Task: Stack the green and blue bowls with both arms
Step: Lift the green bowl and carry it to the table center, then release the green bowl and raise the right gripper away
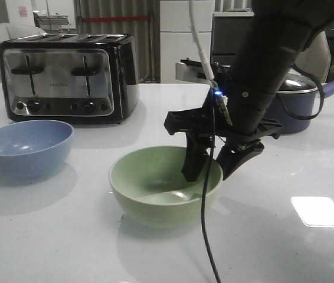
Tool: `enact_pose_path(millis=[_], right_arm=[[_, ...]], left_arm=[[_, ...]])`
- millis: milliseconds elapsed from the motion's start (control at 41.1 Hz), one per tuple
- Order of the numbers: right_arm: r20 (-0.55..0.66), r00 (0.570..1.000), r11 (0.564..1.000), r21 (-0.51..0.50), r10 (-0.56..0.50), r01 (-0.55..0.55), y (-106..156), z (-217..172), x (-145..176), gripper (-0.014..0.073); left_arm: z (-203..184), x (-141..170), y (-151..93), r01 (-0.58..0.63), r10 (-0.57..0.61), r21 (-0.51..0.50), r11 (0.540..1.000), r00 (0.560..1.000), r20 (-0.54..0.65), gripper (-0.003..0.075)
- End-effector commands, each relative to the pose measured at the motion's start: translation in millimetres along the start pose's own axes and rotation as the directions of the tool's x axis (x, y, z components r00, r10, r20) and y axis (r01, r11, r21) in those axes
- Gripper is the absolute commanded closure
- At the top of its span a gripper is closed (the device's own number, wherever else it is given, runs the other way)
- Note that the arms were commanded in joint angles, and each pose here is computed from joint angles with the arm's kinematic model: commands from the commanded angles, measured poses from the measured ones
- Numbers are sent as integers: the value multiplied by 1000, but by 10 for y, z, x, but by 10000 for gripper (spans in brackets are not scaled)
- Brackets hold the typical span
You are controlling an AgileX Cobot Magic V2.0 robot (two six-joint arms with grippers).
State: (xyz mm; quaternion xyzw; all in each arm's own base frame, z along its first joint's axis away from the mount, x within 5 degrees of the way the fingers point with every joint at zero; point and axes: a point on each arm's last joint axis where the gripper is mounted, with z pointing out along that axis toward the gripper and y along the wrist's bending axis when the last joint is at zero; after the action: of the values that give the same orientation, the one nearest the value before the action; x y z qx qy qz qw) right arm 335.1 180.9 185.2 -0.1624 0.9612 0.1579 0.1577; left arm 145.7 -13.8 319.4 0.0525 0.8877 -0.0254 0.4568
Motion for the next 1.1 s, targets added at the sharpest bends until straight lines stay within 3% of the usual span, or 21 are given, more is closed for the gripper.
enact_pose_path(millis=[0, 195, 390, 731, 804, 950, 1072], right_arm=[[177, 982, 997, -17, -71, 76, 152, -528, -156, 165], [278, 930, 968, -9, -239, 252, 432, -1068, 96, 166], [313, 883, 931, 13, -349, 364, 578, -1413, 570, 166], [364, 864, 929, 11, -347, 369, 407, -1755, 1389, 166], [377, 858, 928, 8, -349, 373, 387, -1829, 1514, 166], [421, 844, 929, -4, -333, 369, 376, -2022, 1696, 166], [476, 813, 925, 2, -336, 381, 374, -2172, 1795, 166]], left_arm=[[-53, -137, -6, 9, -10, 3, 1000, 995, 98, 320], [-53, -137, -6, 9, -10, 3, 1000, 995, 98, 320], [-53, -137, -5, 3, -4, 2, 1000, 995, 98, 320], [-53, -142, -2, -3, 3, -2, 1000, 995, 104, 312], [-54, -146, 2, -8, 9, -7, 1000, 994, 108, 285], [-34, -159, 10, -20, 21, -16, 1000, 993, 115, 144], [74, -210, 13, -17, 18, -12, 1000, 998, 65, 113]])
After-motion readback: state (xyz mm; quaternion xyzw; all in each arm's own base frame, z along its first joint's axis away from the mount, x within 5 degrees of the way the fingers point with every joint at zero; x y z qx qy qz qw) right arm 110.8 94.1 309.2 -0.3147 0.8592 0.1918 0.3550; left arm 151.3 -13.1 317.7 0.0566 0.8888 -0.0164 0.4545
